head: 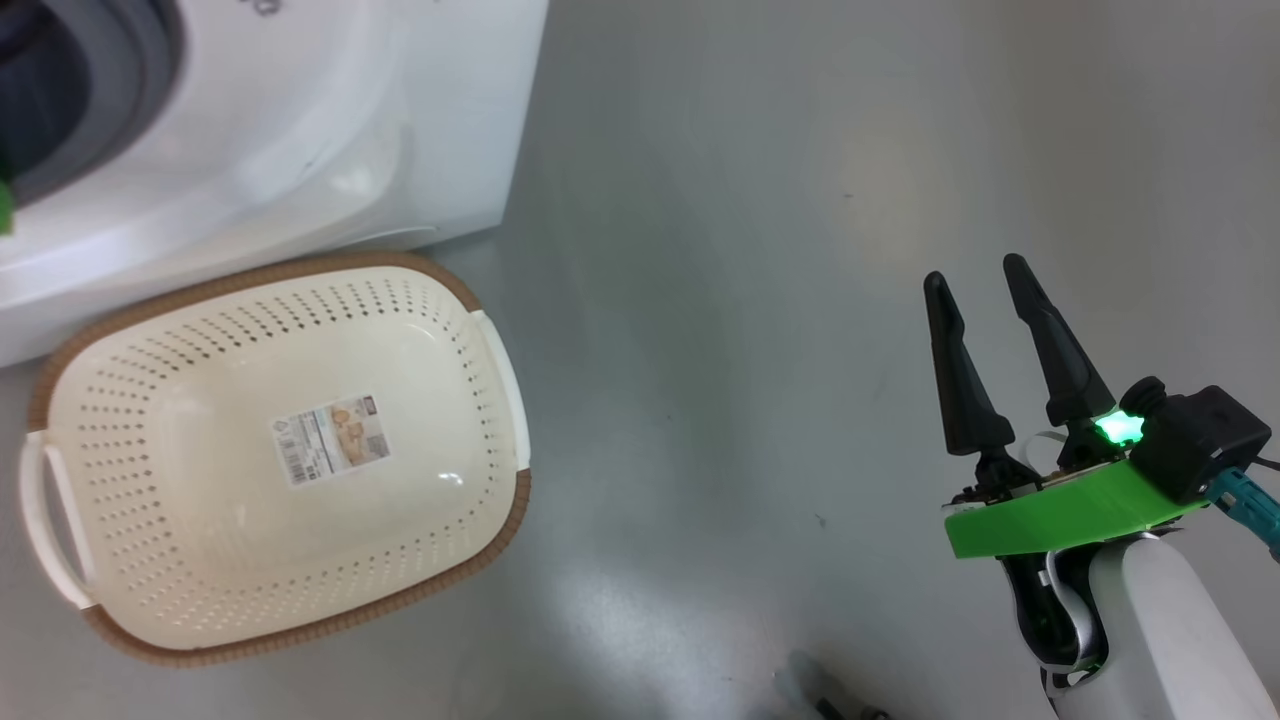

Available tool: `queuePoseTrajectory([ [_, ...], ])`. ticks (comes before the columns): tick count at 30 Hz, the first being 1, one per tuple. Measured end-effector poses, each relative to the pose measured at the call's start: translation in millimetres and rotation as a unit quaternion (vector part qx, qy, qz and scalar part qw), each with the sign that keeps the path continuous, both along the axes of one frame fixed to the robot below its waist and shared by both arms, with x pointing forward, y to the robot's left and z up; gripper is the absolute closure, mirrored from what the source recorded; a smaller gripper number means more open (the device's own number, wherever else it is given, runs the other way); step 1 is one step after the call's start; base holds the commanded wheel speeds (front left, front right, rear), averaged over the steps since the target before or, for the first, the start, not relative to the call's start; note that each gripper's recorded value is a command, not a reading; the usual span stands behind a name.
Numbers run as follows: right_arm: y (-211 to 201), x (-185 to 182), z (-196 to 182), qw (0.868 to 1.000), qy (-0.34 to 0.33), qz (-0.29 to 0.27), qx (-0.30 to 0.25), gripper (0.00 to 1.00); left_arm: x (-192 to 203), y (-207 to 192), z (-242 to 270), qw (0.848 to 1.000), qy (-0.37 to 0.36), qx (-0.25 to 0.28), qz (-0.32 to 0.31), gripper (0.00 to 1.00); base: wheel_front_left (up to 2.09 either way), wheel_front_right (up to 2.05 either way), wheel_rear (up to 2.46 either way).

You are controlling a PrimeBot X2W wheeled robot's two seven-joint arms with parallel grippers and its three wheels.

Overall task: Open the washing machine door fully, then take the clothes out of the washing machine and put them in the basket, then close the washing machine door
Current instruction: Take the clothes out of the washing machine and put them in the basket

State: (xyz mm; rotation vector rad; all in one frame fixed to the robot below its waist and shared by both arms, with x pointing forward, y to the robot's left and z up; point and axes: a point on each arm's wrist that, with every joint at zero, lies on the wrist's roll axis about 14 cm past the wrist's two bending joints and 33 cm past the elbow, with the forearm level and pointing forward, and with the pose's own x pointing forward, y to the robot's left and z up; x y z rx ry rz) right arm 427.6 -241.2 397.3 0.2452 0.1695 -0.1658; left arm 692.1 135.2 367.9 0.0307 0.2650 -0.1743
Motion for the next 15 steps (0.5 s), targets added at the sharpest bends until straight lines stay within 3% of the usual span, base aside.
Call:
queuePoseTrajectory([
  [15,13,1,20,0.999,-0.027,0.018,0.002,0.0,-58,4,43,0.993,-0.055,-0.099,0.026,1.0,0.0,0.0,0.0],
])
